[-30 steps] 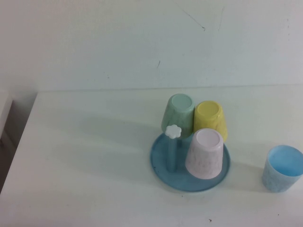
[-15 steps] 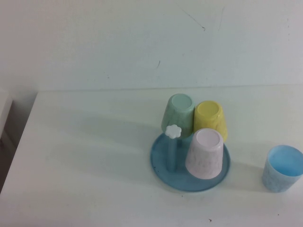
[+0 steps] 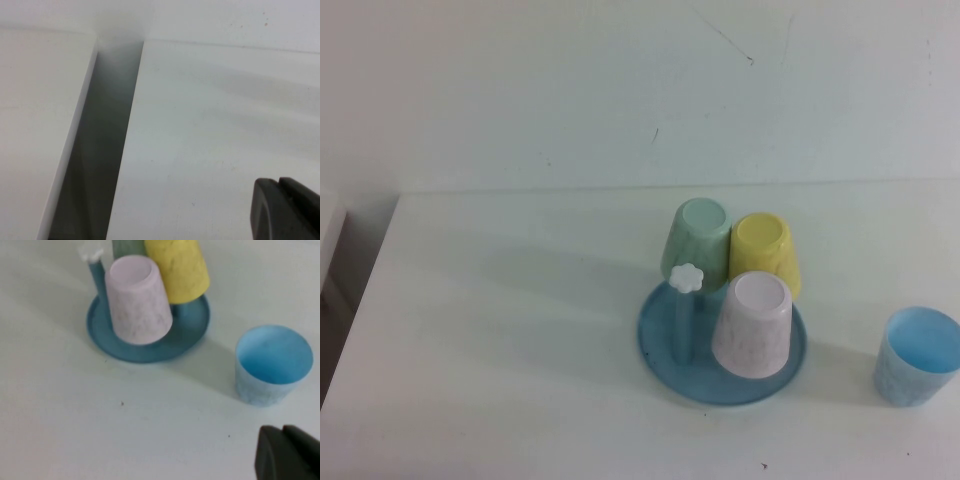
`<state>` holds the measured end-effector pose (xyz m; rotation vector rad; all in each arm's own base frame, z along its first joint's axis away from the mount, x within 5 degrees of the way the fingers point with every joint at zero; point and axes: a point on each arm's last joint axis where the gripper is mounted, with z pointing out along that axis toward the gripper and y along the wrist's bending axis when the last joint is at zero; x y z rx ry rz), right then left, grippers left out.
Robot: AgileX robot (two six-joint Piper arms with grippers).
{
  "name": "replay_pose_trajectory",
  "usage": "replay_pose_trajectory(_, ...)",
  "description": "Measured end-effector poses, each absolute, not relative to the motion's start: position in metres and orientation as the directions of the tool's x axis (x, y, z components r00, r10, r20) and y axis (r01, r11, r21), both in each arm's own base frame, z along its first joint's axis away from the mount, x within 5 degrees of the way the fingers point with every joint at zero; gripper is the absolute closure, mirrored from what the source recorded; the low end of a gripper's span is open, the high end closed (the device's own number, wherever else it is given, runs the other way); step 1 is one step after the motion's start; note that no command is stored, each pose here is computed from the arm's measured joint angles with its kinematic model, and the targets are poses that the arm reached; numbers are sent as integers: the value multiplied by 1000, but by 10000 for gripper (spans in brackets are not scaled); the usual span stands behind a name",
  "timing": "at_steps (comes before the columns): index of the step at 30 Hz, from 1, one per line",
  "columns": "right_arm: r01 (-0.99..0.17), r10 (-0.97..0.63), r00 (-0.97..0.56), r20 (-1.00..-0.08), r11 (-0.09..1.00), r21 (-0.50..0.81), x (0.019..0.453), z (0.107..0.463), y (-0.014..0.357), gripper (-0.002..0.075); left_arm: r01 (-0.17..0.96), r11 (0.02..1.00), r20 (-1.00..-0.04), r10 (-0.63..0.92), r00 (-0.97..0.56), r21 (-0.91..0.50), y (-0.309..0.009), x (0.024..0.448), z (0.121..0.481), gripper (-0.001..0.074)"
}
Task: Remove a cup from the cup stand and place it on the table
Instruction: Pick up the cup from the rack
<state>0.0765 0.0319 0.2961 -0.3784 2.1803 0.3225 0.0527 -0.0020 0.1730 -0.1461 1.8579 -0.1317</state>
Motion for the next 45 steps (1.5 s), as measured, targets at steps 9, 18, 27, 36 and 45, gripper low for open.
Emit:
replay_pose_trajectory(9,-597,-428,-697,-575,790,136,145,342,37,729,-33,986,-944,-168,-285,-165,-2,53,173,737)
replay_pose_trajectory(18,-763,-660,-630,-410,626,165,202,332,86,729,-33,986,-944,-166,-285,-164,-2,53,173,737)
replay_pose_trajectory(27,-798,-731,-601,-323,570,194,261,318,137,559,-33,986,-944,-166,-285,-164,-2,53,173,738)
replay_pose_trajectory(36,-729,-655,-682,-325,647,224,309,318,167,62,-33,986,-944,-166,-285,-164,-2,53,173,737)
replay_pose_trajectory(45,-704,-656,-709,-259,679,209,336,292,196,36,-33,986,-944,-168,-285,-165,-2,53,173,737)
